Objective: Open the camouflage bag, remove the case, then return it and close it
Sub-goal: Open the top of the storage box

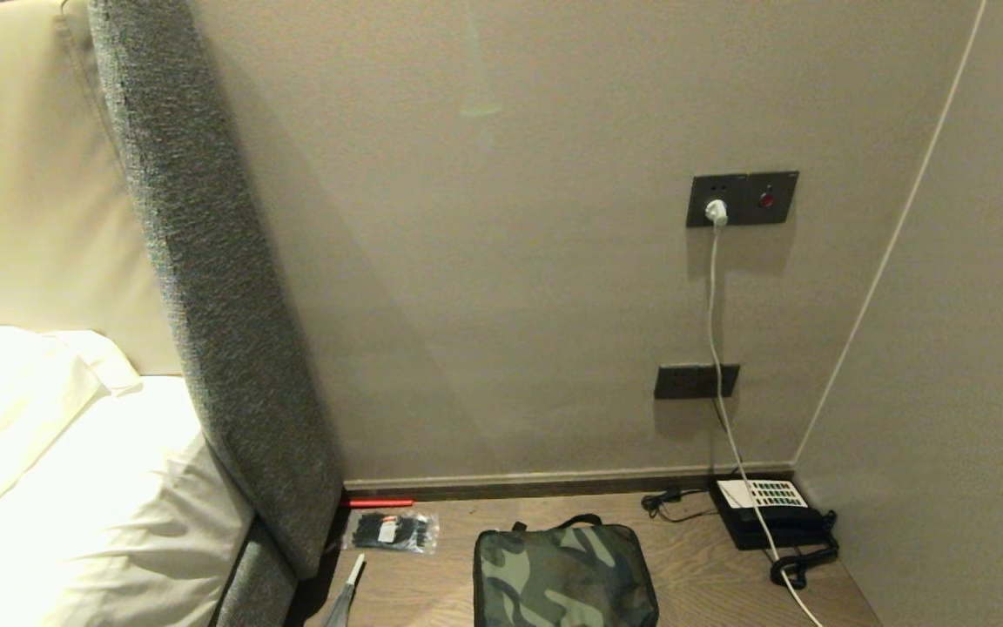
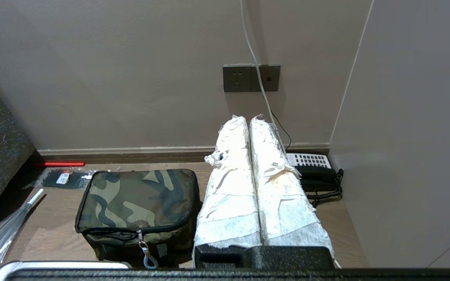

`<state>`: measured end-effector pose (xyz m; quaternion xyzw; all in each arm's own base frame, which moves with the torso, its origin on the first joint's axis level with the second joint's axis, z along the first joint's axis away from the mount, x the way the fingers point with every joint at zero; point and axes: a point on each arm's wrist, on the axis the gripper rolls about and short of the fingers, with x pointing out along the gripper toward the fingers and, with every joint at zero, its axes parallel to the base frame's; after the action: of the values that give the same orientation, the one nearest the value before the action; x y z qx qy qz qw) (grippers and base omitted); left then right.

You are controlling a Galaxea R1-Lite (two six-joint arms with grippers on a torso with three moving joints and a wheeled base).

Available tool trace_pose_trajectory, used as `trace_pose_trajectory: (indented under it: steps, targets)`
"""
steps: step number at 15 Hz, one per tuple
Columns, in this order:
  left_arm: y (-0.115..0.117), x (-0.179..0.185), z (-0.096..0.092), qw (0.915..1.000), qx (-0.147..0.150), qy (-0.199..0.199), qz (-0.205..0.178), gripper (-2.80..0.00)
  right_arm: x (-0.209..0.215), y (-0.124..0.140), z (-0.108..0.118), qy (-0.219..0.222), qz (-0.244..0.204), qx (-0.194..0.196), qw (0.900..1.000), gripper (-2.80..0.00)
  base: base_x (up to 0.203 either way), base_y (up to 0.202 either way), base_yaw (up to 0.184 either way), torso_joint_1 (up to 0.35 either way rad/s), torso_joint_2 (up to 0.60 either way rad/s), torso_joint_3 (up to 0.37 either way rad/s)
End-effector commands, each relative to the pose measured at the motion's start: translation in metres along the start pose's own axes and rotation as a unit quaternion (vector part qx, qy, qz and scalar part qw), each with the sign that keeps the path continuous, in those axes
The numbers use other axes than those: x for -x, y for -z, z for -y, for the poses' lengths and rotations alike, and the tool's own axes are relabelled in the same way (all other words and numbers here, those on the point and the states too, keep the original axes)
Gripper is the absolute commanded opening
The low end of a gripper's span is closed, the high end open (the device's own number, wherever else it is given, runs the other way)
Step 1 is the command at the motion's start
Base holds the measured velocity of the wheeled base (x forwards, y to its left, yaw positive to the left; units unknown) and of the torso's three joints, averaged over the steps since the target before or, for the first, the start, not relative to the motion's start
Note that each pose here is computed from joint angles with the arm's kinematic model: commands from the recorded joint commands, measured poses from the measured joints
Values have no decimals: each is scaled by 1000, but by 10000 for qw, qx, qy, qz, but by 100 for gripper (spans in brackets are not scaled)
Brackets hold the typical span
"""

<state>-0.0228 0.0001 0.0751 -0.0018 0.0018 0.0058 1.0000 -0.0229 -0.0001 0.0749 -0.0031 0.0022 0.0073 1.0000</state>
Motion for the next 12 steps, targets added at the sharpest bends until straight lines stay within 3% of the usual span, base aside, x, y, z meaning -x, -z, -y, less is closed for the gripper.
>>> trace_pose_trajectory:
  steps: [1, 8, 12]
  targets:
    - [1, 0, 0, 10000, -5, -2, -14, -280, 0, 0, 0, -4, -1, 8, 10000, -280, 0, 0, 0, 0, 0, 0]
    - [1, 0, 0, 10000, 43, -3, -20, -280, 0, 0, 0, -4, -1, 2, 10000, -280, 0, 0, 0, 0, 0, 0]
    - [1, 0, 0, 10000, 5, -3, -13, -280, 0, 0, 0, -4, -1, 0, 10000, -280, 0, 0, 0, 2, 2, -141]
